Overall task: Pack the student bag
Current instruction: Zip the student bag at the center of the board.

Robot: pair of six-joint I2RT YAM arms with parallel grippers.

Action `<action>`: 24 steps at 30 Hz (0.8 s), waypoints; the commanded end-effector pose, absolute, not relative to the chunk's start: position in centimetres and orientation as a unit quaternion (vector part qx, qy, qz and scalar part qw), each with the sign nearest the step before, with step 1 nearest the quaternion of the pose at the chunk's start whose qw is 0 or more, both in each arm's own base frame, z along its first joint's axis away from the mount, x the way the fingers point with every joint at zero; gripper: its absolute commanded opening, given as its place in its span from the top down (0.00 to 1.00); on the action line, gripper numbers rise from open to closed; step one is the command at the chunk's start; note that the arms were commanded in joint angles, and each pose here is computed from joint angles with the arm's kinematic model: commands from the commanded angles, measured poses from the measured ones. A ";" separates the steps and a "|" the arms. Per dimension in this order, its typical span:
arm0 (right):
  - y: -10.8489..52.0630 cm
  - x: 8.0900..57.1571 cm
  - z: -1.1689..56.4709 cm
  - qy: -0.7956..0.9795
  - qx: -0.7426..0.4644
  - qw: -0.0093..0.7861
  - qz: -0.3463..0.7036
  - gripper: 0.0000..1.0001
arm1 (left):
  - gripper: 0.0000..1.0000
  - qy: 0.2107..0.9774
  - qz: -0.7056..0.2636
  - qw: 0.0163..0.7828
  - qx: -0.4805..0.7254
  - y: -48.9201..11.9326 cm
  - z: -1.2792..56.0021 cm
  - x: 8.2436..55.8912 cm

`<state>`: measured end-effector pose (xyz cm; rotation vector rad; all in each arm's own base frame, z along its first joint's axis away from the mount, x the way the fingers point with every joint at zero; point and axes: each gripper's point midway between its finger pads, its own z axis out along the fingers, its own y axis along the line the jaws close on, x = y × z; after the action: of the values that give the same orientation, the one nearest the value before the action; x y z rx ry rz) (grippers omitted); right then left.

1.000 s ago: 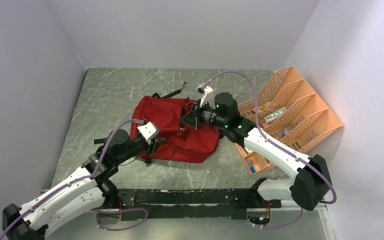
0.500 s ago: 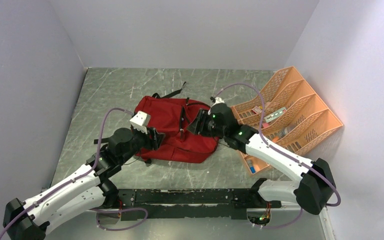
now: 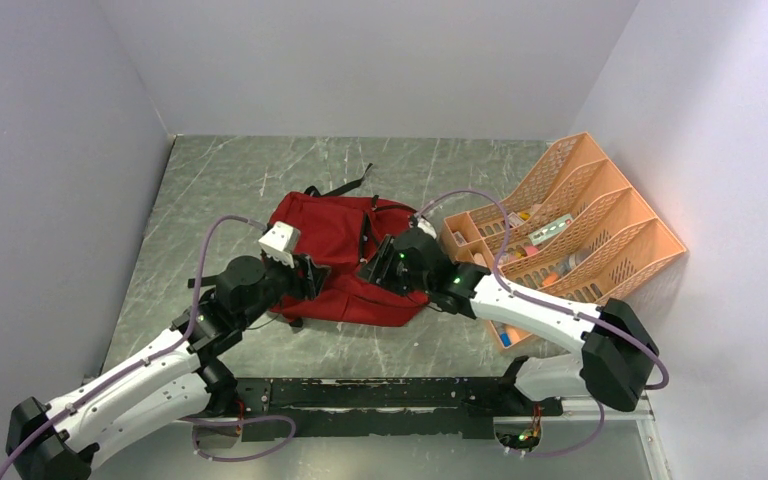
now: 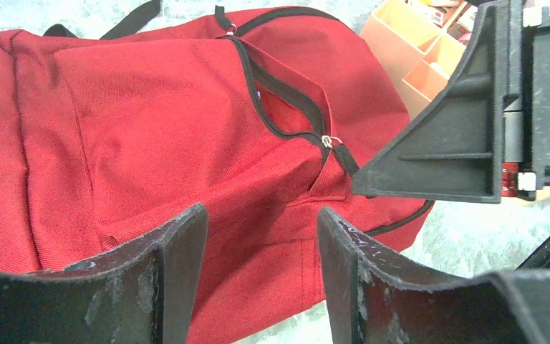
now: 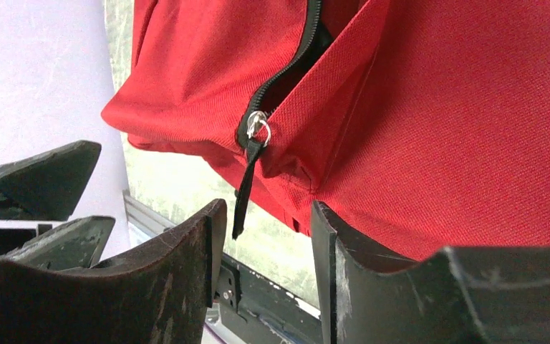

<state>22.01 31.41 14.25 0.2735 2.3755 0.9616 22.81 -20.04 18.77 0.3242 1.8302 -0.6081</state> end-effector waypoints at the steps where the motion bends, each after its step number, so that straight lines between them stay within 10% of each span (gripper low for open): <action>1: 32.4 23.7 16.1 0.866 0.126 0.306 0.376 0.52 | 0.38 0.753 -0.273 0.583 0.140 -20.5 21.1 22.9; 17: 33.4 24.1 15.0 0.875 0.109 0.298 0.367 0.73 | 0.39 0.753 -0.276 0.577 0.154 -20.9 20.8 22.8; 24: 33.3 24.1 15.5 0.868 0.105 0.305 0.377 1.00 | 0.40 0.749 -0.282 0.577 0.163 -21.2 20.9 22.6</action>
<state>23.49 33.02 14.07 0.2753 2.3579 0.9639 22.70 -20.25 18.86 0.3551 1.8199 -0.6107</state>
